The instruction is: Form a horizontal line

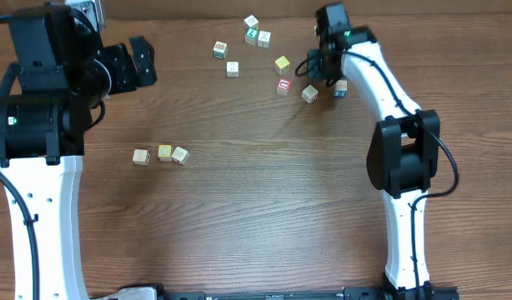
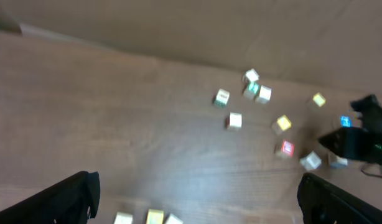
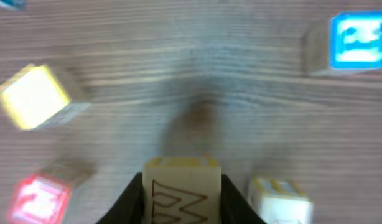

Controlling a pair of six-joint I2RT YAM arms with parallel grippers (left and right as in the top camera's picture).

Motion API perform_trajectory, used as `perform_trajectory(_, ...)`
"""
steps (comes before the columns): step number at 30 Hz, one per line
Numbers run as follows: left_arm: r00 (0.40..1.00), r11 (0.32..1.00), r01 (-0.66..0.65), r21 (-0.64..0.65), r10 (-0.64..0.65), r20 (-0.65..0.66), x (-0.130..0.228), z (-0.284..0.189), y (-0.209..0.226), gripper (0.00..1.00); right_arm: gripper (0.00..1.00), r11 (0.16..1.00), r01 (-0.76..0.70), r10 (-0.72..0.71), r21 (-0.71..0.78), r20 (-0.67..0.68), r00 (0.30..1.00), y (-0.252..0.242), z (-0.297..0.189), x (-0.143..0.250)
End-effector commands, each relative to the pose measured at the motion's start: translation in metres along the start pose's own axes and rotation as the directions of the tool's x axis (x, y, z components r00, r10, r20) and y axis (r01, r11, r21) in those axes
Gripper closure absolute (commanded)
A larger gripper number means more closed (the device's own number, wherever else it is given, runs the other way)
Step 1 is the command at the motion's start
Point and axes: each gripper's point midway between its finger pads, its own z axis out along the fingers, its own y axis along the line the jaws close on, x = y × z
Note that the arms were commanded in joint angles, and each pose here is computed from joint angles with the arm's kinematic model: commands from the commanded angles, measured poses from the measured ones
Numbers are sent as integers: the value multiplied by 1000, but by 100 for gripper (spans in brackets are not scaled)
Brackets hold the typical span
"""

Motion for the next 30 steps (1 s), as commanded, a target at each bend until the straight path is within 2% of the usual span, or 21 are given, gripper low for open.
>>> perform_trajectory(1,997,997,-59,-40,60,44,-12,-6,5,0,95,992,29,-9,-125,156,988,33,-105,-36)
perform_trajectory(4,996,992,-53,-113,60,59,-17,-11,17,0,95,977,58,-32,-206,127,991,59,-129,-21)
perform_trajectory(9,995,971,-27,-236,49,85,-26,-26,43,1,96,952,-5,-15,-305,-62,998,117,-137,35)
perform_trajectory(14,996,955,41,-293,-15,89,-25,-34,71,0,96,943,85,-138,-320,-146,980,169,-133,89)
perform_trajectory(20,996,949,83,-305,-66,65,-18,-38,93,0,96,975,56,-110,-214,-248,962,204,-100,157)
perform_trajectory(25,998,961,56,-270,-47,41,-15,-36,87,0,96,971,68,-126,-227,-251,960,228,-72,191)
perform_trajectory(30,998,959,54,-278,-59,-10,-2,-36,88,0,95,948,119,-165,-295,-137,977,259,-43,204)
